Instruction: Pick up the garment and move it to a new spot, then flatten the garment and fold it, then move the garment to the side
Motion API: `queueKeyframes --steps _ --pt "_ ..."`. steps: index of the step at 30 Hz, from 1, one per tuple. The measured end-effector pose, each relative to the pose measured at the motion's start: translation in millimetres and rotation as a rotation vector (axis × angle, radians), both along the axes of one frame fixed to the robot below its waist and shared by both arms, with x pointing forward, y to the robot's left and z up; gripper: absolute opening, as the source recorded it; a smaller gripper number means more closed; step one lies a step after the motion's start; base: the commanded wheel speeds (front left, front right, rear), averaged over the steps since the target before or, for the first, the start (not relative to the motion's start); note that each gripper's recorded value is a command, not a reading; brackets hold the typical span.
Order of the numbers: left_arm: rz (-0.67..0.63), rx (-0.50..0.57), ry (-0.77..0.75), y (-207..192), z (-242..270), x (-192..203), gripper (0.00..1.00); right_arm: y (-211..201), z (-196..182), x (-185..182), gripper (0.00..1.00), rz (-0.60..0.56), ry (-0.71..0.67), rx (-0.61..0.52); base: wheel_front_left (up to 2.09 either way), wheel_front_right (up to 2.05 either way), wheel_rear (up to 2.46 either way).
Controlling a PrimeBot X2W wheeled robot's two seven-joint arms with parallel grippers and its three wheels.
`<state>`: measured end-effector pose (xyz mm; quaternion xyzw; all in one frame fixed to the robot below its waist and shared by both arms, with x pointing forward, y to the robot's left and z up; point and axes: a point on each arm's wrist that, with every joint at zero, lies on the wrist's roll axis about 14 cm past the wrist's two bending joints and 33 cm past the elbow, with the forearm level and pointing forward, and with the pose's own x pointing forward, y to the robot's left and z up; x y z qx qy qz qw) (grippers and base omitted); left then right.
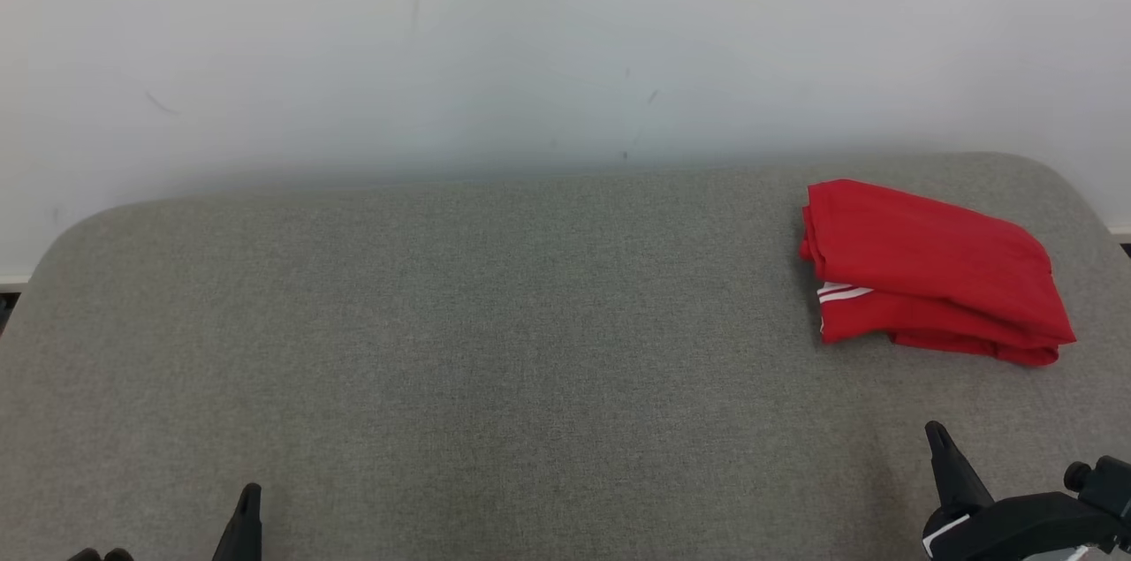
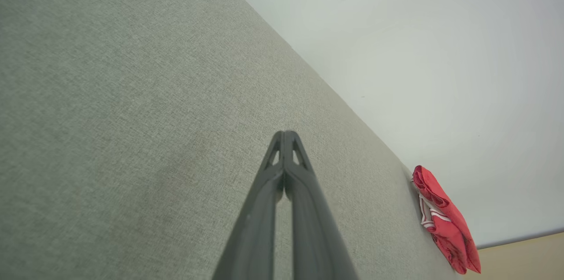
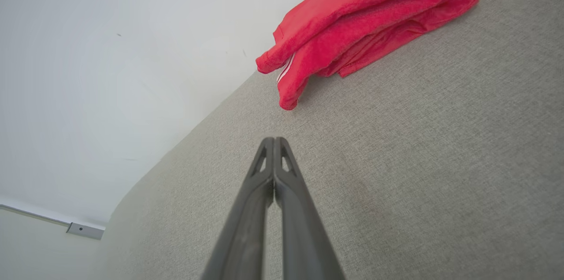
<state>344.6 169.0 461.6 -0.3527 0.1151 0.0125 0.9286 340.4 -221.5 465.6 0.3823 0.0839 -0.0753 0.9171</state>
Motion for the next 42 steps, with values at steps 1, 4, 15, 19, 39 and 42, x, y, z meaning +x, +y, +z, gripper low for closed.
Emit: queueKeyframes --steps 1,4,15,19,39,42 --pt "0.005 -0.014 0.002 1 0 0 0.0 0 -1 1 0.0 0.001 0.003 0.013 0.0 0.0 0.0" --pt "0.011 -0.057 -0.003 2 2 4 0.0 1 -1 2 0.0 -0.006 -0.001 0.057 0.0 0.0 0.0" --pt "0.045 -0.224 -0.001 6 2 10 0.0 5 -1 9 0.0 -0.016 -0.017 0.215 0.0 0.0 0.0" --pt "0.055 -0.289 -0.003 5 3 12 0.0 7 0 13 0.0 -0.023 -0.028 0.273 0.0 0.0 0.0" --pt "0.111 -0.574 -0.044 14 11 24 0.0 12 7 27 0.0 -0.045 -0.088 0.537 0.0 0.0 0.0" --pt "0.125 -0.623 -0.046 15 10 25 0.0 13 9 29 0.0 -0.047 -0.099 0.584 0.0 0.0 0.0"
